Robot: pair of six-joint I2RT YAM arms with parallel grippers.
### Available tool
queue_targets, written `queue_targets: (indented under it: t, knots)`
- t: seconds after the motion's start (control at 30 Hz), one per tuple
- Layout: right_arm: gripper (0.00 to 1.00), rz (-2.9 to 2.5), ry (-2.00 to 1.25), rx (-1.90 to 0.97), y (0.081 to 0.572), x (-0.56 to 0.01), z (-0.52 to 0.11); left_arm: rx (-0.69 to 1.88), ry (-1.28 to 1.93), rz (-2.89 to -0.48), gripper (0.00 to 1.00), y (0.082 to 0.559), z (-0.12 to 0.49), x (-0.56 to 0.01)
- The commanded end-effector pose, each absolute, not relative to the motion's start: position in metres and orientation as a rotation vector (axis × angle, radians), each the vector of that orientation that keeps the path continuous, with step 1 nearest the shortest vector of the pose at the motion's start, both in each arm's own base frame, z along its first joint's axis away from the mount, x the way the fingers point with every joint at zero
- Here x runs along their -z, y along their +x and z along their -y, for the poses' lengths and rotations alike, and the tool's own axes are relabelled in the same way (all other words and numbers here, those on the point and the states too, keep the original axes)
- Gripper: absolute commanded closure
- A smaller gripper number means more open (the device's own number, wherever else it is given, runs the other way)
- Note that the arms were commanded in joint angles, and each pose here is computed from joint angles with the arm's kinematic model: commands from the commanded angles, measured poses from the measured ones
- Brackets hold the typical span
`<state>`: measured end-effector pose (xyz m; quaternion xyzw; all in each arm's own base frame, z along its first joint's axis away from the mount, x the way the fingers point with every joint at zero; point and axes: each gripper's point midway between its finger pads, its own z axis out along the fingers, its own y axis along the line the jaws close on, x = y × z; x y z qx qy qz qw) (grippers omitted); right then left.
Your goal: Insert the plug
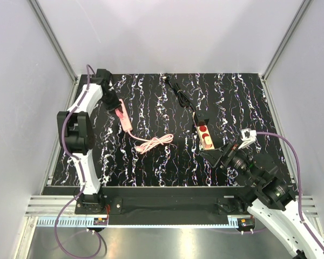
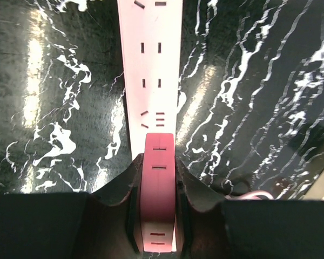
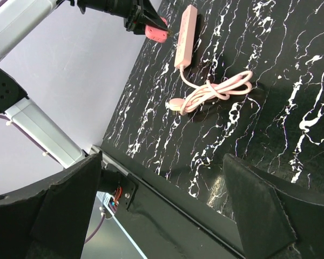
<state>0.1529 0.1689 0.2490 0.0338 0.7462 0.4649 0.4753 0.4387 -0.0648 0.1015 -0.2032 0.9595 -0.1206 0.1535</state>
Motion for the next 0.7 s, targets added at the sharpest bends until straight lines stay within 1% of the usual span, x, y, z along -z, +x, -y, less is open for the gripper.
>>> queue_targets:
  t: [0.0,0.43,0.67]
  knots:
    - [0.00,-1.788,0.078,-1.127,0.155,-0.263,-0.167,0.394,-0.515,-2.745,1.00,0.451,0.073,-0.100]
    - [0.00,-1.808,0.087,-1.102,0.158,-0.260,-0.166,0.389,-0.521,-2.761,1.00,0.465,0.073,-0.083]
    - [0.00,-1.822,0.091,-1.073,0.162,-0.256,-0.165,0.347,-0.537,-2.783,1.00,0.460,0.069,-0.075]
